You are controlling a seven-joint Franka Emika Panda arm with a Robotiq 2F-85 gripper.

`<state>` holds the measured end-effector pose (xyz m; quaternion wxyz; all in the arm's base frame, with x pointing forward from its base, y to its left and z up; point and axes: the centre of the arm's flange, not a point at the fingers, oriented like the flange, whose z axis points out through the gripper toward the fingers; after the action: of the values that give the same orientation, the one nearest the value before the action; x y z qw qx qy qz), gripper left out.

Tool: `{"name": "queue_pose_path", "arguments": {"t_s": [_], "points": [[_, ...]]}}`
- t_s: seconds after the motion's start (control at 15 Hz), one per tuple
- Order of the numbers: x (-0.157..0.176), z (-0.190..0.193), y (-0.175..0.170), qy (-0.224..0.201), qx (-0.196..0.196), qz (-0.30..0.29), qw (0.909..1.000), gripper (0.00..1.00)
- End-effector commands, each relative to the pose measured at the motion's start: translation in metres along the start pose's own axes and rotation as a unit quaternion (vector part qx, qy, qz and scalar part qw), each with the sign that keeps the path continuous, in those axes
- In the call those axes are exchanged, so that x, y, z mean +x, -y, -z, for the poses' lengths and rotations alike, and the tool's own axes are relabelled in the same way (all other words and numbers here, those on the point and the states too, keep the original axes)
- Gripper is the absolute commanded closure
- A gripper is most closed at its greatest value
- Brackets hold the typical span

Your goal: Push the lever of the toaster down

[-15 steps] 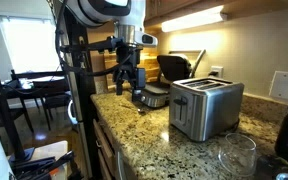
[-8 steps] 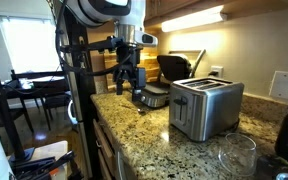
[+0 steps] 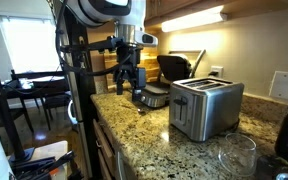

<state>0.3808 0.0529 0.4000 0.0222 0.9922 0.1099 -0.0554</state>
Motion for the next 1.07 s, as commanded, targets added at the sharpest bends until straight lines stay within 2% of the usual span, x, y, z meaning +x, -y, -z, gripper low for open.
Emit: {"name": "queue_pose_path", "arguments": {"t_s": [0.0, 0.2, 0.4, 0.67, 0.8, 0.87, 1.0], "points": [[0.006, 0.009, -0.006, -0.016, 0.026, -0.029, 0.9991, 0.00], [0.021, 0.021, -0.022, -0.047, 0.042, -0.058, 0.9963, 0.00], [0.041, 0.028, -0.049, -0.093, 0.037, -0.081, 0.9917, 0.00], [0.060, 0.024, -0.077, -0.139, 0.039, -0.117, 0.9827, 0.00], [0.066, 0.022, -0.083, -0.148, 0.044, -0.131, 0.9793, 0.00], [0.069, 0.021, -0.084, -0.151, 0.048, -0.133, 0.9783, 0.25], [0.072, 0.022, -0.082, -0.159, 0.055, -0.137, 0.9763, 0.33]]}}
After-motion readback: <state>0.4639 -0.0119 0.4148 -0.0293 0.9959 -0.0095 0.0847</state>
